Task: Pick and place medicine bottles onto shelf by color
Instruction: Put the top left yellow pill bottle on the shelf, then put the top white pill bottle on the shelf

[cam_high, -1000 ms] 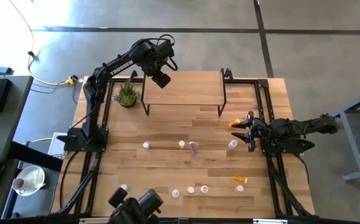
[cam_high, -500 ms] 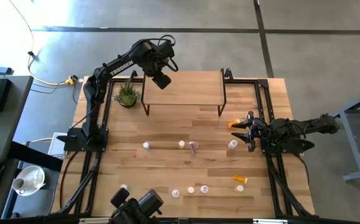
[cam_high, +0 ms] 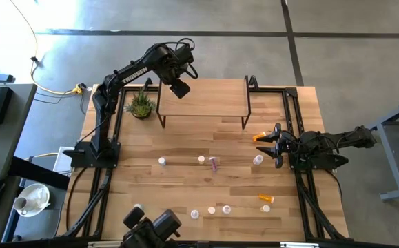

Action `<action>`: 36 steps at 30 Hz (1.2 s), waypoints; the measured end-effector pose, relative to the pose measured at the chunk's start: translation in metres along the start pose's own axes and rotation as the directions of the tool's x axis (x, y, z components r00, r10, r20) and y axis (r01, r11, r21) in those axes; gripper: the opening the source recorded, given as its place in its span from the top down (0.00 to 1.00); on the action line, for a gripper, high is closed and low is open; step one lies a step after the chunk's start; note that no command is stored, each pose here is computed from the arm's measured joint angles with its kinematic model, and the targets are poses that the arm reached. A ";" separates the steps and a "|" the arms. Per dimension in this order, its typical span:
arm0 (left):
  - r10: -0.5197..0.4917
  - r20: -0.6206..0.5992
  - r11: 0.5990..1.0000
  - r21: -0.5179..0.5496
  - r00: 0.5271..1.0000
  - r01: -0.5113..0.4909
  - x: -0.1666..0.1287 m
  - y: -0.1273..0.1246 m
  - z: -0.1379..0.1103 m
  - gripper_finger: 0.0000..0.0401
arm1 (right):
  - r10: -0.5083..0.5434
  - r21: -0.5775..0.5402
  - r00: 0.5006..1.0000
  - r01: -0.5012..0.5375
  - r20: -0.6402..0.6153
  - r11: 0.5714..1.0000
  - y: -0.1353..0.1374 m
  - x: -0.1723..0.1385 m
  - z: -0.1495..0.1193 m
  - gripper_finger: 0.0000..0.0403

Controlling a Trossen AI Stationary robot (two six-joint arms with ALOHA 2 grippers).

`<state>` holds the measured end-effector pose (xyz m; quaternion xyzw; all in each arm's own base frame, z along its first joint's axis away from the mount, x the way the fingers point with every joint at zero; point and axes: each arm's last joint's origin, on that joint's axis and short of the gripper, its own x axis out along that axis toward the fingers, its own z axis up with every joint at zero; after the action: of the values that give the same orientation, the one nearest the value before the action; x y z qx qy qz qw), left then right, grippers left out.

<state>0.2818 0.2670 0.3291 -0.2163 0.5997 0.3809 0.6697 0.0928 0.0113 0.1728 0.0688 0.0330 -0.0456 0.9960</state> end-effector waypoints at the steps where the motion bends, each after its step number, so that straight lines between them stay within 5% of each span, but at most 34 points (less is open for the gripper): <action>1: 0.000 0.000 1.000 0.001 1.000 0.000 0.000 0.000 0.000 0.59 | 0.000 0.000 1.000 0.000 0.000 1.000 0.000 0.000 0.000 0.57; 23: -0.055 0.155 0.998 0.031 0.986 0.051 -0.060 0.011 -0.003 0.59 | 0.000 0.000 1.000 0.000 0.000 1.000 0.000 0.000 0.000 0.57; 36: -0.127 0.293 0.988 0.121 0.948 0.095 -0.121 0.007 -0.049 0.61 | -0.001 0.000 1.000 0.001 0.000 1.000 0.000 0.000 0.000 0.57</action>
<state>0.2458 0.2043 0.4382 -0.1537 0.4976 0.3387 0.7836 0.0927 0.0112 0.1728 0.0688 0.0328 -0.0460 0.9960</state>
